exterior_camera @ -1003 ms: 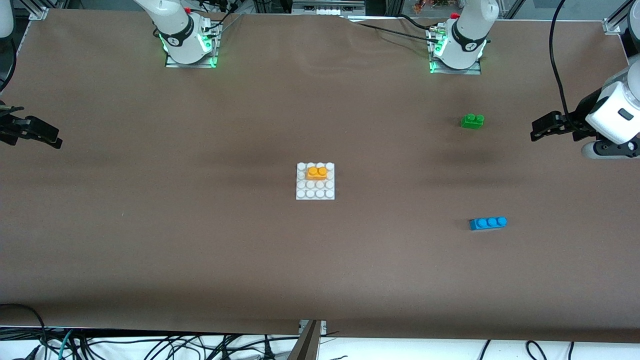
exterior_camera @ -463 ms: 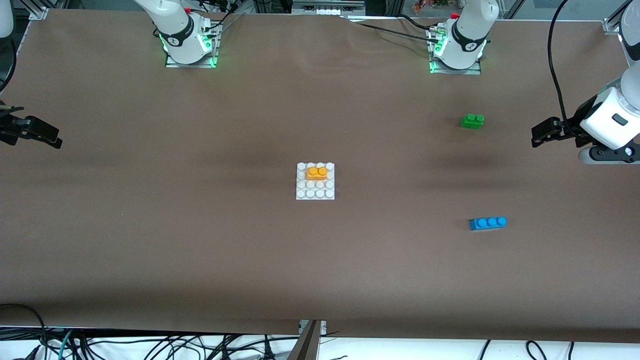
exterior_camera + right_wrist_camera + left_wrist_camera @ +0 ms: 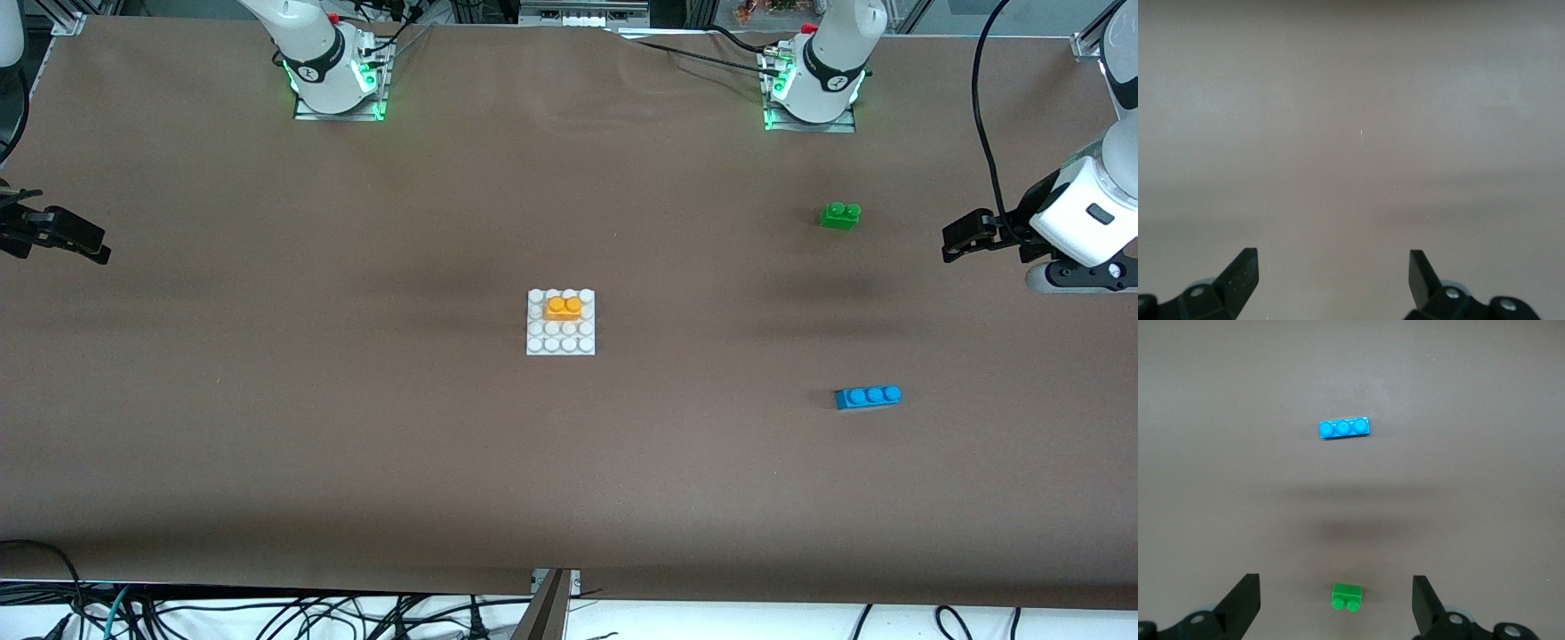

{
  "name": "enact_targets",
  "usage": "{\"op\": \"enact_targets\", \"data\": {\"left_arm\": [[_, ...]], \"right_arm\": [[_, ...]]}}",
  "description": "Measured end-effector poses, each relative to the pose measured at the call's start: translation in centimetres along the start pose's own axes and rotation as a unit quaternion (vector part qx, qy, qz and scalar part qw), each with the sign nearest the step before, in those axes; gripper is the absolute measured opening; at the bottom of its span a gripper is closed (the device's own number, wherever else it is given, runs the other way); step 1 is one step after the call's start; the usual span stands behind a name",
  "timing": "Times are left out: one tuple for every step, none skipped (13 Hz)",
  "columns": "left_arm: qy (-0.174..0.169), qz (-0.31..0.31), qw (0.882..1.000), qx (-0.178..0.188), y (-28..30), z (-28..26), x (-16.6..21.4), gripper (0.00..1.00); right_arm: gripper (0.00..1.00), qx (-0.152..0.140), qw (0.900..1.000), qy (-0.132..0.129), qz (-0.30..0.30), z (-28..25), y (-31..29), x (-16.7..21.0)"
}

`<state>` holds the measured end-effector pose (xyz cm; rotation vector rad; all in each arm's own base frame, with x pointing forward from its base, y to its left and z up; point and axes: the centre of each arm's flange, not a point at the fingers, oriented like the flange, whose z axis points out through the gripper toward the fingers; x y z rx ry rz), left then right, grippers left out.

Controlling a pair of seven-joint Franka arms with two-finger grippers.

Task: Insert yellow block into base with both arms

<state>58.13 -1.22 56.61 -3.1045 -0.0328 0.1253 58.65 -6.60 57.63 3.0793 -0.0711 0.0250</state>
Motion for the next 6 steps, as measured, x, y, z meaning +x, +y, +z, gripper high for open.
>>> {"op": "enact_targets", "data": {"left_arm": [[-0.001, 0.000, 1.000, 0.000, 0.00, 0.06, 0.03, 1.00], [-0.001, 0.000, 1.000, 0.000, 0.00, 0.13, 0.06, 1.00], [-0.002, 0.000, 1.000, 0.000, 0.01, 0.18, 0.09, 1.00], [-0.002, 0.000, 1.000, 0.000, 0.01, 0.20, 0.10, 1.00], [-0.002, 0.000, 1.000, 0.000, 0.01, 0.20, 0.10, 1.00], [-0.002, 0.000, 1.000, -0.001, 0.02, 0.20, 0.10, 1.00]], "right_arm": [[1.00, 0.000, 1.000, 0.000, 0.000, 0.00, 0.00, 0.00], [1.00, 0.000, 1.000, 0.000, 0.000, 0.00, 0.00, 0.00], [1.00, 0.000, 1.000, 0.000, 0.000, 0.00, 0.00, 0.00], [1.00, 0.000, 1.000, 0.000, 0.000, 0.00, 0.00, 0.00], [1.00, 0.000, 1.000, 0.000, 0.000, 0.00, 0.00, 0.00], [1.00, 0.000, 1.000, 0.000, 0.000, 0.00, 0.00, 0.00]]}}
